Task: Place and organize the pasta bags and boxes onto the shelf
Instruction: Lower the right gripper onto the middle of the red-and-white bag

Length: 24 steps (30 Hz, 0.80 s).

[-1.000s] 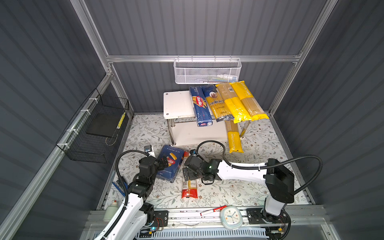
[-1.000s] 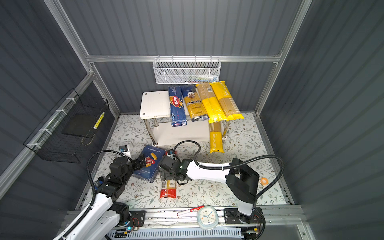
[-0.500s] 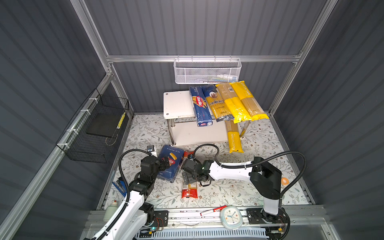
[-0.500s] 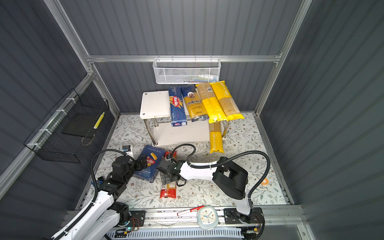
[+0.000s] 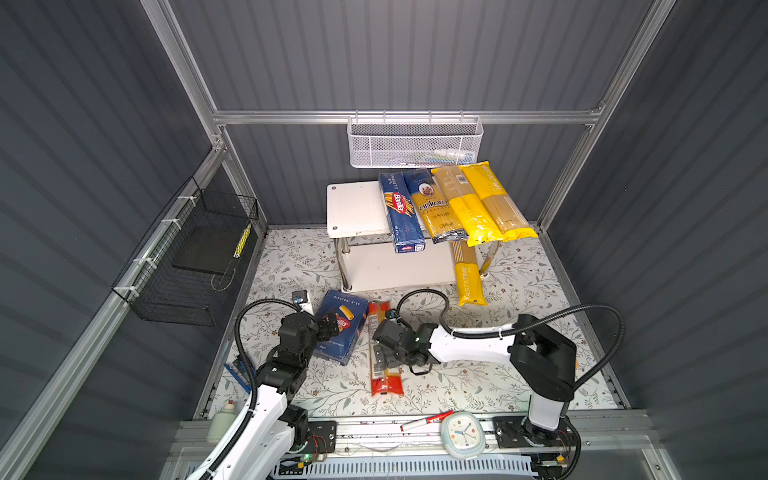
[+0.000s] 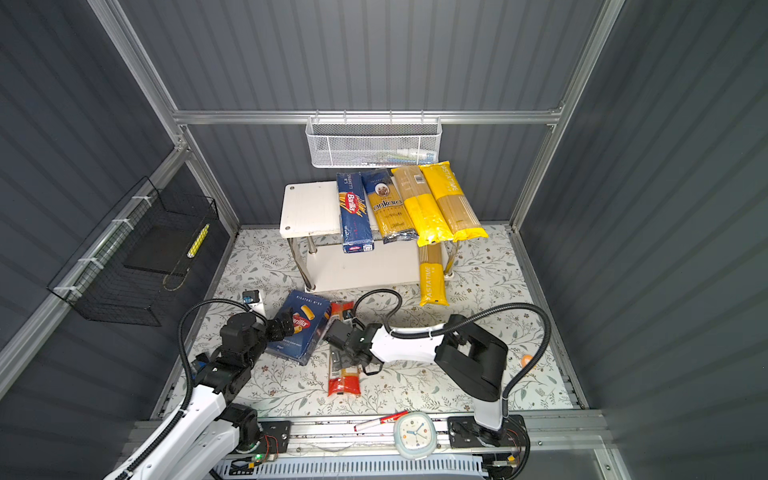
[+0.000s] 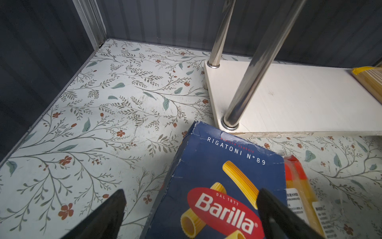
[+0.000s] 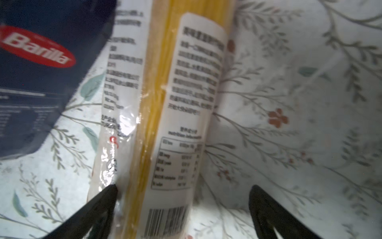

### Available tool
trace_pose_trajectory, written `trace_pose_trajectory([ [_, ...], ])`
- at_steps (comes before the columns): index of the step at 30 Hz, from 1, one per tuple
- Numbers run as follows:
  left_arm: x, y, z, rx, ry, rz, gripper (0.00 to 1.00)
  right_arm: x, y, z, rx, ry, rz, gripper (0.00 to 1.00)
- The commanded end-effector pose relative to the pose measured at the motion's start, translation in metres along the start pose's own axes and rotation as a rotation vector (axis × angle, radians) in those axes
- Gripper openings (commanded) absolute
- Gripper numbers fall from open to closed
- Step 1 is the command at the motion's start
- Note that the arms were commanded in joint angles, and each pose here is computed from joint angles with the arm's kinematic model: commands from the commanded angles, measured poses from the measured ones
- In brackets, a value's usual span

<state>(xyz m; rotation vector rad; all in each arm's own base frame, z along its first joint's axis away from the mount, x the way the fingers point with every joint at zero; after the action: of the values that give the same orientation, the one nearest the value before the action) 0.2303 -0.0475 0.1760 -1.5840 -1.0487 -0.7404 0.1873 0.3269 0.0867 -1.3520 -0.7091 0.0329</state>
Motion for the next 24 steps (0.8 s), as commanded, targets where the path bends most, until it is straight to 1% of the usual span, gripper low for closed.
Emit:
trace_pose_trajectory([
  [1, -0.003, 0.000, -0.001, -0.013, 0.019, 0.001, 0.99, -0.015, -0.005, -0.030, -0.065, -0.005, 0.032, 0.99],
  [5, -0.002, 0.001, -0.001, -0.013, 0.019, 0.001, 1.00, -0.009, -0.025, -0.026, 0.019, -0.076, -0.070, 0.99],
  [8, -0.002, 0.001, -0.001, -0.012, 0.020, 0.001, 0.99, -0.006, -0.037, -0.024, 0.063, -0.101, -0.129, 0.99],
  [11, -0.003, 0.001, -0.001, -0.014, 0.021, 0.003, 0.99, -0.001, -0.045, -0.023, 0.030, -0.110, -0.161, 0.99],
  [13, -0.002, 0.001, -0.001, -0.016, 0.021, 0.002, 1.00, 0.003, -0.050, -0.022, -0.020, -0.088, -0.175, 0.99],
  [17, -0.003, 0.001, -0.001, -0.017, 0.022, 0.004, 1.00, 0.006, -0.050, -0.004, 0.005, -0.070, -0.197, 0.99],
  [20, -0.002, 0.001, -0.001, -0.018, 0.022, 0.004, 1.00, 0.004, -0.040, 0.010, -0.006, -0.072, -0.177, 0.99],
  [23, -0.003, 0.001, -0.002, -0.026, 0.025, 0.004, 1.00, 0.007, -0.045, 0.030, -0.047, -0.176, -0.180, 0.99],
  [24, -0.003, 0.001, -0.002, -0.024, 0.024, 0.005, 1.00, 0.007, -0.045, 0.036, -0.052, -0.214, -0.153, 0.99],
])
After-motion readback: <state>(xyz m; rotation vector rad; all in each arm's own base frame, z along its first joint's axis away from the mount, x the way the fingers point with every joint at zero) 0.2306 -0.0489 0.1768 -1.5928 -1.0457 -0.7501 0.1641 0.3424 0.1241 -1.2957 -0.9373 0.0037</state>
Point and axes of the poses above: each gripper's point midway between its finger pads, its own y axis out along the fingers, its own z axis along the line the jaws close on, x = y × z, the point moved 6 cm from there along -y, back along the fingers, and after that the axes turned 10 degrees about -y, right-handed, at the moved point
